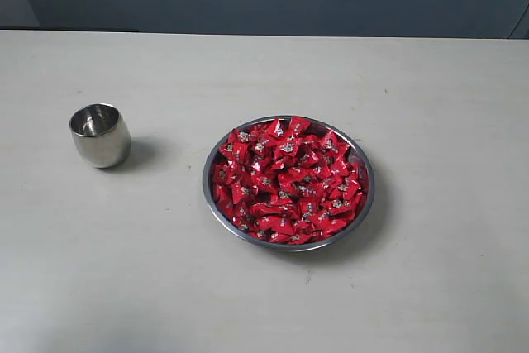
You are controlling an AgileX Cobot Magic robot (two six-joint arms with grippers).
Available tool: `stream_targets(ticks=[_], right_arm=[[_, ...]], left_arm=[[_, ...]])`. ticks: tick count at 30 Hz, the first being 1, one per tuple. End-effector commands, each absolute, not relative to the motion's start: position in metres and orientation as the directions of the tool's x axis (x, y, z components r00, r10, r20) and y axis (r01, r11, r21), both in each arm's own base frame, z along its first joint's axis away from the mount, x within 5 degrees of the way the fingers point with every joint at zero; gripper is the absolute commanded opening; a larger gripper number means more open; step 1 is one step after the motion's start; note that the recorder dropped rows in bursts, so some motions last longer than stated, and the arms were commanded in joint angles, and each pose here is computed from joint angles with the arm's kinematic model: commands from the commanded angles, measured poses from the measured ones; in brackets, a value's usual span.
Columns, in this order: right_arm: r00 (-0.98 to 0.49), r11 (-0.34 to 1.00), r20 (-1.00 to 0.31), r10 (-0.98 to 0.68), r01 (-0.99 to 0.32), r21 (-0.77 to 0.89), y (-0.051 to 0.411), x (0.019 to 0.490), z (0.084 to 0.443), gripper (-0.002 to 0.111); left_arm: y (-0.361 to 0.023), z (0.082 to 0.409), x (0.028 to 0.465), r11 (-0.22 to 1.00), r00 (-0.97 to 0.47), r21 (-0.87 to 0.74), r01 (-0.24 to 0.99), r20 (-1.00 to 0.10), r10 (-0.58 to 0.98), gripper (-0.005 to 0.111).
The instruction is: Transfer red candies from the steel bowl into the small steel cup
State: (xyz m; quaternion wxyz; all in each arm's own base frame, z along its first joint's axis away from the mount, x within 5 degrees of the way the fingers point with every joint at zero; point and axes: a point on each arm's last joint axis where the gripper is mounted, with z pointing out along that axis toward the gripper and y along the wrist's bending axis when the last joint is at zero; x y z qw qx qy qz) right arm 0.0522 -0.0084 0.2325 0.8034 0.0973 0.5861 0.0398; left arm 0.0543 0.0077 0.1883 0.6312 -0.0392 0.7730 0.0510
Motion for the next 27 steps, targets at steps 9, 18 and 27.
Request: stream_targets(ticks=[9, 18, 27], right_arm=[[0.34, 0.935, -0.882, 0.326, 0.022, 0.354, -0.011, 0.0511, 0.2336, -0.001], [0.323, 0.937, -0.889, 0.324, 0.024, 0.349, -0.0104, 0.0516, 0.2322, -0.001], [0.317, 0.923, -0.877, 0.36, 0.017, 0.385, -0.0108, 0.0518, 0.2313, -0.001]], left_arm=[[0.0076, 0.1874, 0.0542, 0.992, -0.198, 0.026, -0.126, -0.98, 0.001, 0.0], [0.0076, 0.1874, 0.0542, 0.992, -0.198, 0.026, -0.126, -0.98, 0.001, 0.0], [0.0076, 0.1874, 0.0542, 0.992, -0.198, 0.026, -0.126, -0.98, 0.001, 0.0]])
